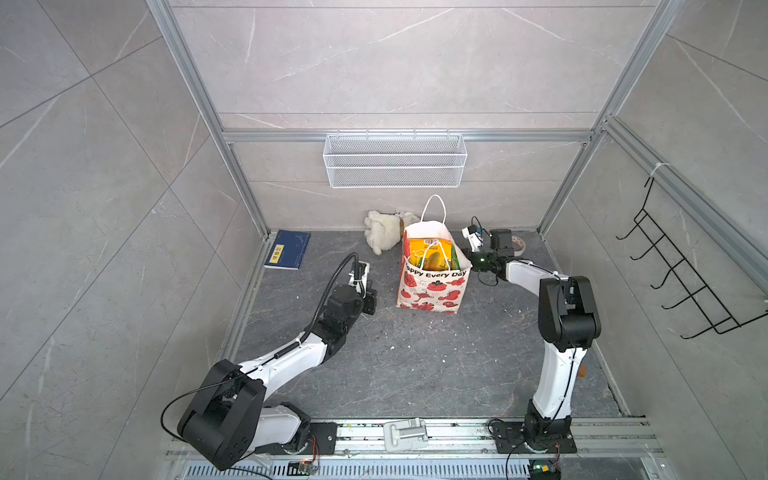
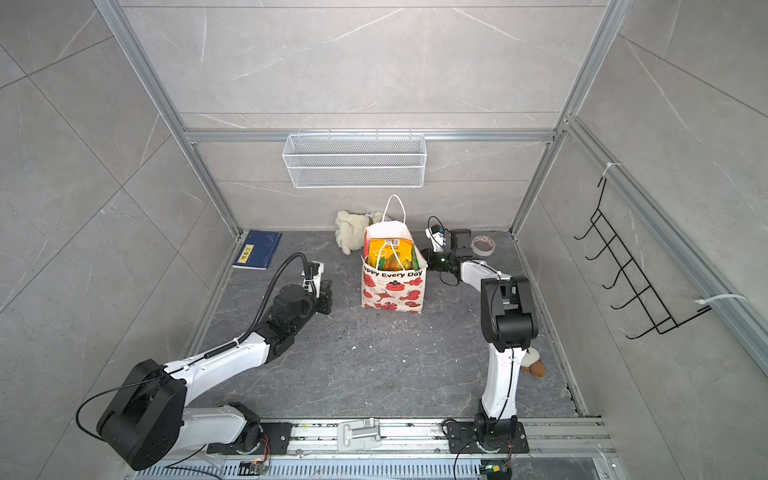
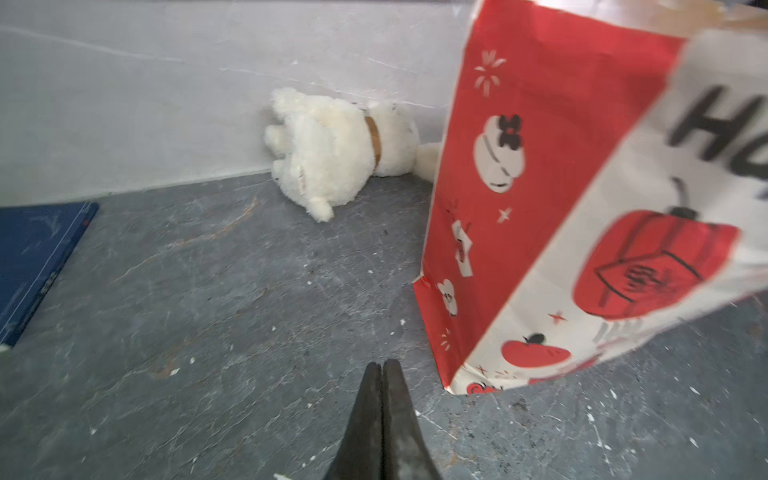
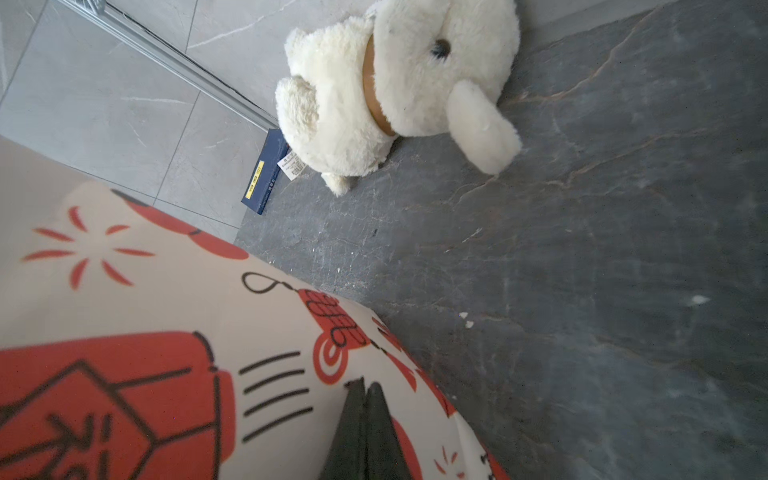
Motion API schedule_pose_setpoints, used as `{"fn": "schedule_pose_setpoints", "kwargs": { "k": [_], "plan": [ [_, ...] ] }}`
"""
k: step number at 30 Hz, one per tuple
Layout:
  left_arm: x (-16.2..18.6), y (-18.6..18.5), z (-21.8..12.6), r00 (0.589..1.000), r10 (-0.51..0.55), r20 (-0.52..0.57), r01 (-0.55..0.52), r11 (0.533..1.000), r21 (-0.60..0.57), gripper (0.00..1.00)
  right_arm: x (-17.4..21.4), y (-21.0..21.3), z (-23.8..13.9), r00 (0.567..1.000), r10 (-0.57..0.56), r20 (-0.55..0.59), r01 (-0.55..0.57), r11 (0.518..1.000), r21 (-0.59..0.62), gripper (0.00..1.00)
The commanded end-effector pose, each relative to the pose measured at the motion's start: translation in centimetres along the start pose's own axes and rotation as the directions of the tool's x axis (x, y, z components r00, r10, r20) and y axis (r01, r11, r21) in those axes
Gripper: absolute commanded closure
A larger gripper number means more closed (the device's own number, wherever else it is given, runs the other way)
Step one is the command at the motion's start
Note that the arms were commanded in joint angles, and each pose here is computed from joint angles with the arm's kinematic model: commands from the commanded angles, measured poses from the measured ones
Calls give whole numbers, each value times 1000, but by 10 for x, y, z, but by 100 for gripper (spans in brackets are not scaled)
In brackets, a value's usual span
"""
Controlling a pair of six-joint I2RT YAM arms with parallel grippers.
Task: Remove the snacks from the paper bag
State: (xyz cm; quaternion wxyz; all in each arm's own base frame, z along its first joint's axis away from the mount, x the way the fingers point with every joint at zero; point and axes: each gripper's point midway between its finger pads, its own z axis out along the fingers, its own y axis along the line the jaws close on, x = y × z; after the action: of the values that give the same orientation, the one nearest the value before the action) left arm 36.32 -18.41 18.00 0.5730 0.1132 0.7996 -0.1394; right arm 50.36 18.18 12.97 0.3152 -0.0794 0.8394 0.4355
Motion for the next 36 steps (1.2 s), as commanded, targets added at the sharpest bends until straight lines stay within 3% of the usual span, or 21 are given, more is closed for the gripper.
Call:
{"fn": "schedule_pose_setpoints", "kwargs": {
  "k": [1,13,21,24,27,32,35,36],
  "plan": [
    [-15,11,-6,993,-88,83,89,996,-7,100,12,31,12,1000,-11,-3,11,1000,8,100],
    [-22,46,-29,991,-88,103,97,992,-85,100,57,86,54,998,-30,-55,28,999,-31,100],
    [-35,68,-56,985,-85,147,103,987,-121,100,60,107,61,995,-60,-83,54,996,-75,100],
    [-41,64,-58,986,-89,144,101,991,-82,100,55,111,56,995,-79,-66,75,995,-61,99],
    [-51,55,-62,988,-91,122,95,995,-30,95,46,119,45,993,-97,-59,96,995,-26,93],
    [-84,40,-72,993,-84,83,80,996,48,85,21,126,12,988,-147,-52,153,978,139,76],
    [-108,36,-77,994,-88,61,84,994,65,66,4,137,-17,980,-198,-27,199,954,223,67],
    [-117,34,-79,994,-97,52,93,993,76,65,-5,139,-29,978,-208,-6,201,941,270,64]
  ]
}}
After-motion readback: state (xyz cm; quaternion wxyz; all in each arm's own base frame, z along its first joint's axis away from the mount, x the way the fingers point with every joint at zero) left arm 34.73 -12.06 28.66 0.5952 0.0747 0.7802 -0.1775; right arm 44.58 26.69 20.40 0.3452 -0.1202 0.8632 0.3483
